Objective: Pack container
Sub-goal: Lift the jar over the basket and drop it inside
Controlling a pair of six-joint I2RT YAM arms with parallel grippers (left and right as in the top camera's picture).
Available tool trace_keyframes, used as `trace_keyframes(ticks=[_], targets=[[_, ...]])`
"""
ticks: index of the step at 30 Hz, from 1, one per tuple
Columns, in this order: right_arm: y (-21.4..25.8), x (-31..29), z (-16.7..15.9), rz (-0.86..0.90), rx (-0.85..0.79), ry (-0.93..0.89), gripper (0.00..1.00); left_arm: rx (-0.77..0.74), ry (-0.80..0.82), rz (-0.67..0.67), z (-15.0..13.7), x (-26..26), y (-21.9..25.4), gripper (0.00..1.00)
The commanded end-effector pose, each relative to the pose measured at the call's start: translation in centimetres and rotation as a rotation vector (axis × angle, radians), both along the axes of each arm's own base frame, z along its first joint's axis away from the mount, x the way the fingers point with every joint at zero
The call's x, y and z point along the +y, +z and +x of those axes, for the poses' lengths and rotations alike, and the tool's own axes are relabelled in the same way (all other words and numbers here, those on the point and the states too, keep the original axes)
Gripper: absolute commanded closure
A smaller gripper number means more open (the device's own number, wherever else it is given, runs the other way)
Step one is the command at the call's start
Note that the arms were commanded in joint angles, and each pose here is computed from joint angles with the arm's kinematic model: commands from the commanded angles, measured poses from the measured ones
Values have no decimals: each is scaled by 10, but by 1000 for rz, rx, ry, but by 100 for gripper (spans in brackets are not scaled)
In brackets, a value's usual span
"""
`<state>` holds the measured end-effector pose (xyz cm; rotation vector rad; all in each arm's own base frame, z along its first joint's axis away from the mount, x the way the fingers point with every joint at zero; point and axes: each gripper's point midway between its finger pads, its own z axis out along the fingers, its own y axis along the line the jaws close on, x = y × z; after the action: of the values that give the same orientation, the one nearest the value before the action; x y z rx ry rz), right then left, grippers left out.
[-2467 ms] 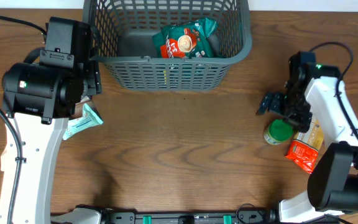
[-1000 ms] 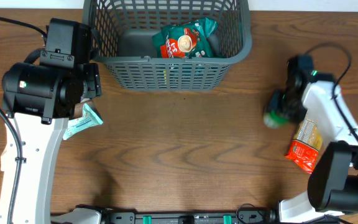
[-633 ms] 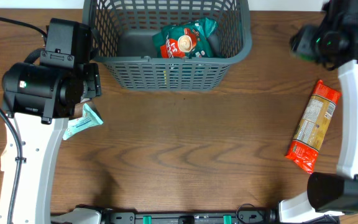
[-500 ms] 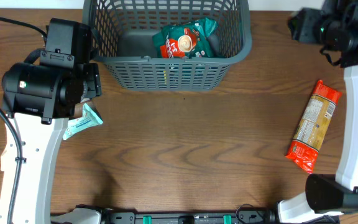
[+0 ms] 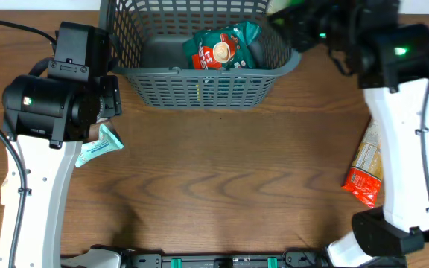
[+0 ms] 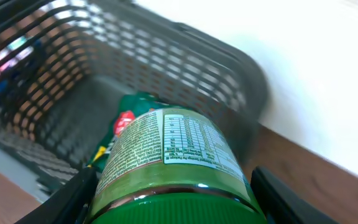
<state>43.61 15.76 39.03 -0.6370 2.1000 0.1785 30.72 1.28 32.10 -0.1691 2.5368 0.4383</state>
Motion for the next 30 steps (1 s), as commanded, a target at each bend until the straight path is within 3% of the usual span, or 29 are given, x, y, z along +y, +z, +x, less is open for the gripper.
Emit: trace_keyframes(ticks=[1,17,27,29,30], targets=[[-14,26,6,-77,-16,120,99,-7,11,1,-1,3,2,16],[-168,43,43,-213,322,173,99,-7,9,-2,-1,2,2,16],[-197,43,44,-233,393,177,99,-7,9,-2,-1,2,2,16],[-197,43,44,-233,393,176,81,-7,9,-2,-1,2,2,16],[-197,43,44,-234,393,176,65,-7,9,-3,-1,2,2,16]])
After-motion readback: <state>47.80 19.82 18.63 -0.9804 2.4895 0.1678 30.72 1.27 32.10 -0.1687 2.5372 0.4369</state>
